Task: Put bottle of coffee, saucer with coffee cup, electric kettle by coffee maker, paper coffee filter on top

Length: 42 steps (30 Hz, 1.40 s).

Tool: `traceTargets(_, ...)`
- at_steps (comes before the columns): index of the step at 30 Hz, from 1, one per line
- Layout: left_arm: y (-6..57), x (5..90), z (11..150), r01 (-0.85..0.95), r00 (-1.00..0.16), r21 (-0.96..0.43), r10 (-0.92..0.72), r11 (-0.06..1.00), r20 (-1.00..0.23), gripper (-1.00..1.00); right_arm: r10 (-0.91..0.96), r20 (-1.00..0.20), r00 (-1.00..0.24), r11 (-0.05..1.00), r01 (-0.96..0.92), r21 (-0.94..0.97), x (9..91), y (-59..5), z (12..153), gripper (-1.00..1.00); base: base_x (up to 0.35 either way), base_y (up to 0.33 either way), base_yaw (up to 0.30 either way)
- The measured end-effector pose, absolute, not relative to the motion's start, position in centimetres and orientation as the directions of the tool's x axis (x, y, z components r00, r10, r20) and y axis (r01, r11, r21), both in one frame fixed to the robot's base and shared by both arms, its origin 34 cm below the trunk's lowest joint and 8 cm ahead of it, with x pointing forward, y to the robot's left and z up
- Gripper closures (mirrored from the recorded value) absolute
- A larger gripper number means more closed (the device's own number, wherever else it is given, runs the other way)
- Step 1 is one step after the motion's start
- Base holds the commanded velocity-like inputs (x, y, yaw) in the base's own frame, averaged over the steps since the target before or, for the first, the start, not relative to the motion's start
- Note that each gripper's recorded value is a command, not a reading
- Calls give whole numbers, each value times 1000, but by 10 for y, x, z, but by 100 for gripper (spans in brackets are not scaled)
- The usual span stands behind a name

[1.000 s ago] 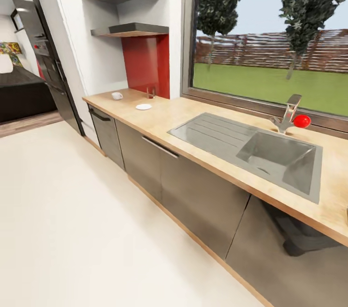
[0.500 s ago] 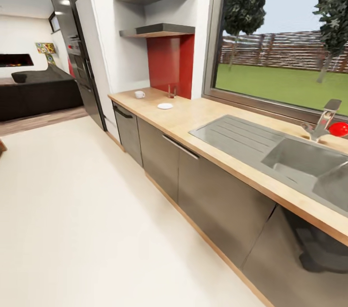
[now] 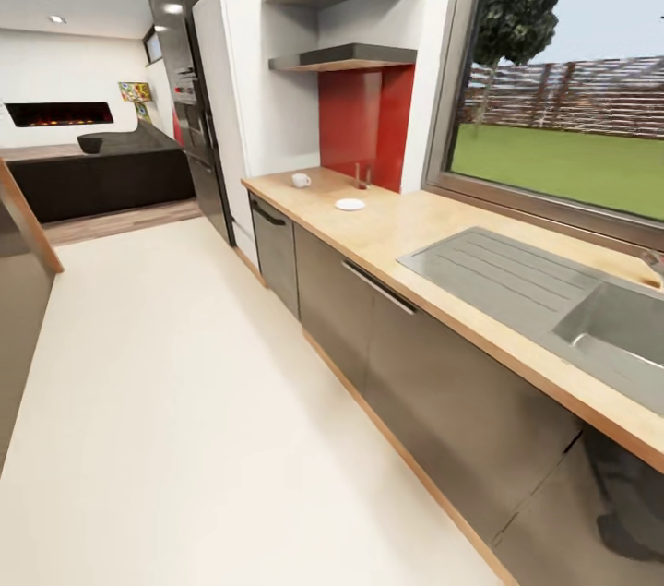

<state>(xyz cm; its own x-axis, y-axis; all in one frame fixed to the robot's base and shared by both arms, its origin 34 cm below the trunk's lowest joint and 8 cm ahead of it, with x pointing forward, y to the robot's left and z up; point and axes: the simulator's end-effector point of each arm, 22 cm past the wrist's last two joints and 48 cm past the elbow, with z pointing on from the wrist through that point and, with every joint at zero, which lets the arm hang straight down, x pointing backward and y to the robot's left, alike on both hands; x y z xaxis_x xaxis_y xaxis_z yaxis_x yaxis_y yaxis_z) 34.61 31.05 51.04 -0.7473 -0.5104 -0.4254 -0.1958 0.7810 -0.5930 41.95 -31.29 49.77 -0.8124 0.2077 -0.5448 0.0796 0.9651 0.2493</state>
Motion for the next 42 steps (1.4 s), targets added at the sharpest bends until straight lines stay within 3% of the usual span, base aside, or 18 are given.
traceTargets(14, 311, 346, 510, -196, -747, -593, -510, 781, -426, -100, 206, -542, -814, 965, 76, 252, 418, -310, 497, -100, 322, 43, 177)
traceTargets(23, 281, 342, 503, -180, -769, -593, -488, 785, -412, -100, 180, -494, -851, 972, 75, 224, 395, -303, 482, -100, 0, 0, 0)
traceTargets(42, 295, 349, 505, -203, -745, -581, -510, 788, -431, -100, 173, -441, -881, 972, 80, 223, 369, -296, 470, -100, 42, 0, 0)
